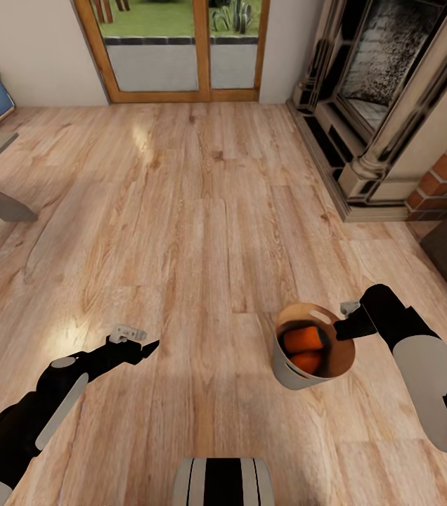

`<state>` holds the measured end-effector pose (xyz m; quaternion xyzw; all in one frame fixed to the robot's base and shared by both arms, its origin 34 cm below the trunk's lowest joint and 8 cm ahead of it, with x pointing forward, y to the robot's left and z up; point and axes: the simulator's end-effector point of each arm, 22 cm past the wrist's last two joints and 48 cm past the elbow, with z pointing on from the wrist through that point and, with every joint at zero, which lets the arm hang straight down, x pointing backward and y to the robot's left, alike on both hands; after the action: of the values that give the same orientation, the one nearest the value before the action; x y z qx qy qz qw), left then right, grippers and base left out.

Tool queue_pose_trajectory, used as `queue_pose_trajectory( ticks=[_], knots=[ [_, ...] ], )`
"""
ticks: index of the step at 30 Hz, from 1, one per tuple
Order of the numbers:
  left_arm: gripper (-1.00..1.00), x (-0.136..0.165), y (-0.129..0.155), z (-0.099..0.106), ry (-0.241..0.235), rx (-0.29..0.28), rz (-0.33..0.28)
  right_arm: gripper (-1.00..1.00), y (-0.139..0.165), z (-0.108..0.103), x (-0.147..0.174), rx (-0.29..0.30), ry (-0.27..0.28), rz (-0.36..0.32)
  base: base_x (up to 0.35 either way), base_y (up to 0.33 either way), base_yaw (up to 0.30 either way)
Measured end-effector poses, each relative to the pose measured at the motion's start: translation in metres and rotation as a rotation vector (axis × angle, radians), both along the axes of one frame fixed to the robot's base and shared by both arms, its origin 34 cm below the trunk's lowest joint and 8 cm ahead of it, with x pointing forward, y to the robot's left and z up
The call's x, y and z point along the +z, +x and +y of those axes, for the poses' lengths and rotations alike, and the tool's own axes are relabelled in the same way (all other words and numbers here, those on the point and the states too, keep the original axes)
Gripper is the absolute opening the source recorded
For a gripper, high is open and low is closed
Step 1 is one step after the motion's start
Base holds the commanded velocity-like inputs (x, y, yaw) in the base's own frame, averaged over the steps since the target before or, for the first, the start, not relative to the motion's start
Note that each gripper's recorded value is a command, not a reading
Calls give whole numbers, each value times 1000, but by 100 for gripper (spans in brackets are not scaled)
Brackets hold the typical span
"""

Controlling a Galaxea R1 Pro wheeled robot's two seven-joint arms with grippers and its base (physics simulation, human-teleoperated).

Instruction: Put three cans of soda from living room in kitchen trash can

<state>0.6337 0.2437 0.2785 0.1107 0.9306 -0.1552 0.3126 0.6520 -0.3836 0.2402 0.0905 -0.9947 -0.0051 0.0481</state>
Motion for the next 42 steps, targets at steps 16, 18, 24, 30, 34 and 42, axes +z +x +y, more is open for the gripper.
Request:
queue_pose_trajectory(
  ticks=[16,18,24,30,34,42],
  knots=[
    [100,-1,0,0,0,0,1,100,-3,7,-6,18,8,7,0,0,0],
    [100,-1,0,0,0,0,1,100,-3,7,-6,18,9,6,0,0,0],
    [100,-1,0,0,0,0,1,100,-3,7,-6,18,8,6,0,0,0],
    [100,-1,0,0,0,1,1,100,-3,7,-5,19,8,6,0,0,0],
    [100,-1,0,0,0,1,2,100,-3,6,-5,18,7,6,0,0,0],
    [100,-1,0,1,1,1,2,100,-3,6,-5,18,6,6,0,0,0]
  ],
)
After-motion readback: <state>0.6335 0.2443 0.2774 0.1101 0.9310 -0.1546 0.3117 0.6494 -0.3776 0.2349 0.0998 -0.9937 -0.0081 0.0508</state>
